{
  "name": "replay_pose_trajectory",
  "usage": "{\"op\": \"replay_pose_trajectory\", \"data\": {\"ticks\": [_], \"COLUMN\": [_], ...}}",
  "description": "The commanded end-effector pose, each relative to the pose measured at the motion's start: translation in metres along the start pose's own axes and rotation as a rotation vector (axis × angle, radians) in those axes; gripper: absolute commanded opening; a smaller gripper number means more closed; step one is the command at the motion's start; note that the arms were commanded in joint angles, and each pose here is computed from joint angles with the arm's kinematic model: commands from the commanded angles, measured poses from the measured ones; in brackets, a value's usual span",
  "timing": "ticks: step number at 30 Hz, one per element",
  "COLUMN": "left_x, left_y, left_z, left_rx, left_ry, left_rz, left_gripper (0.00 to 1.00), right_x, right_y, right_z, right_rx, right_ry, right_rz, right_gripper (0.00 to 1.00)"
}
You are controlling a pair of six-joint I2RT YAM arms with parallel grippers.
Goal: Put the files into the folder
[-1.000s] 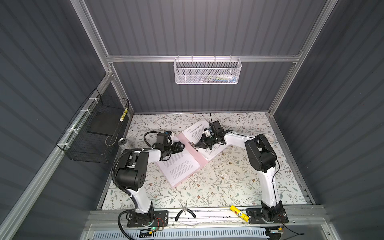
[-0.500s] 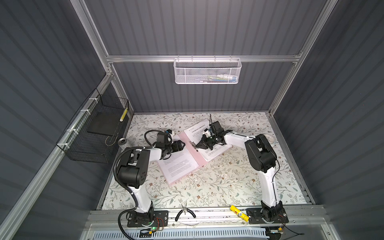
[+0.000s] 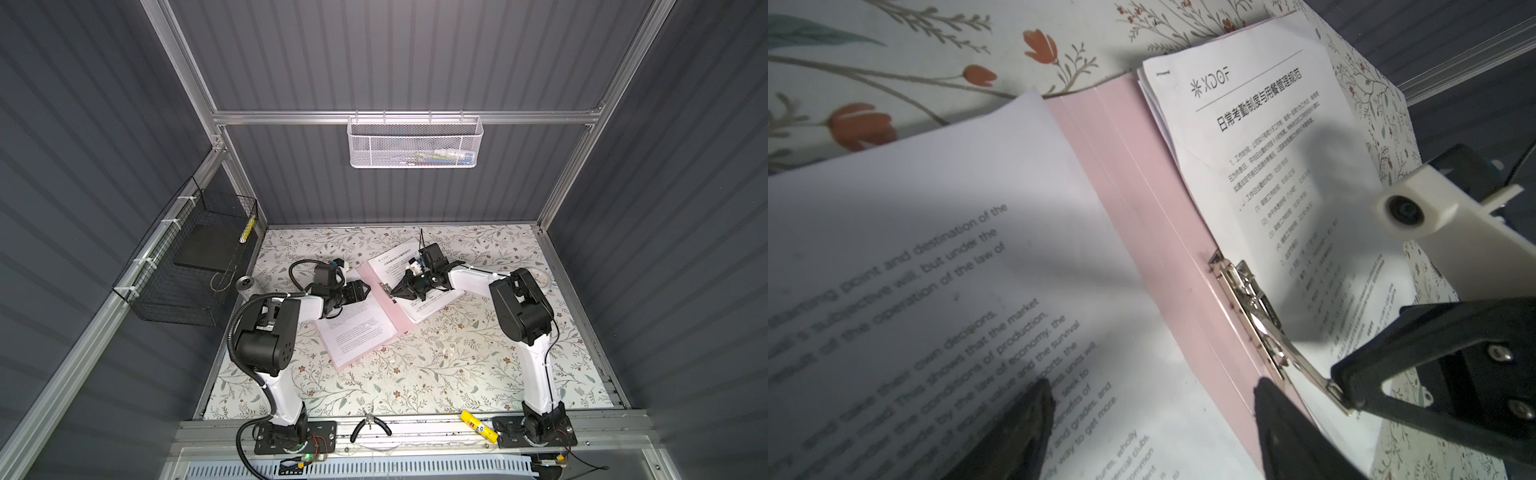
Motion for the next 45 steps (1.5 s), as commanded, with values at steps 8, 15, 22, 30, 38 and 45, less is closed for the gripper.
{"op": "replay_pose_trajectory", "data": {"ticks": [8,15,22,30,38,45], "left_x": [0.007,0.007,0.007,0.007,0.011,0.016], "left_y": [0.006,0.006,0.006,0.006,0.011,0.019], "left_z": [0.006,0.007,0.007,0.006,0.009,0.015], "left_rx": [0.048,0.052,0.053,0.052,0.072,0.106], "left_ry": [-0.033,-0.032,-0.033,-0.032,-0.036,-0.049], "left_rz": [-0.008,-0.005,-0.003,-0.002,-0.010,-0.007], "left_gripper": [0.78,0.78,0.77,0.77,0.76,0.76], "right_x": [-0.011,-0.009,-0.009,-0.008,-0.026,-0.063], "right_y": [0.011,0.015,0.016,0.015,0.009,0.005], "right_z": [0.007,0.007,0.006,0.007,0.008,0.011], "right_rx": [0.042,0.049,0.052,0.050,0.044,0.049], "right_ry": [0.032,0.032,0.038,0.032,0.013,0.035], "right_rz": [0.008,0.001,0.002,-0.001,0.126,0.235], "right_gripper": [0.14,0.12,0.10,0.07,0.00,0.00]}}
Point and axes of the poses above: each gripper's point midway between its finger pads, its own y axis out along the fingers, its own x axis along the line the jaws close on, z = x × y, the point moved 7 cm from there along -y, back along the fingers, and after that the axes turned 6 degrees about -y, right-handed, at the moved point
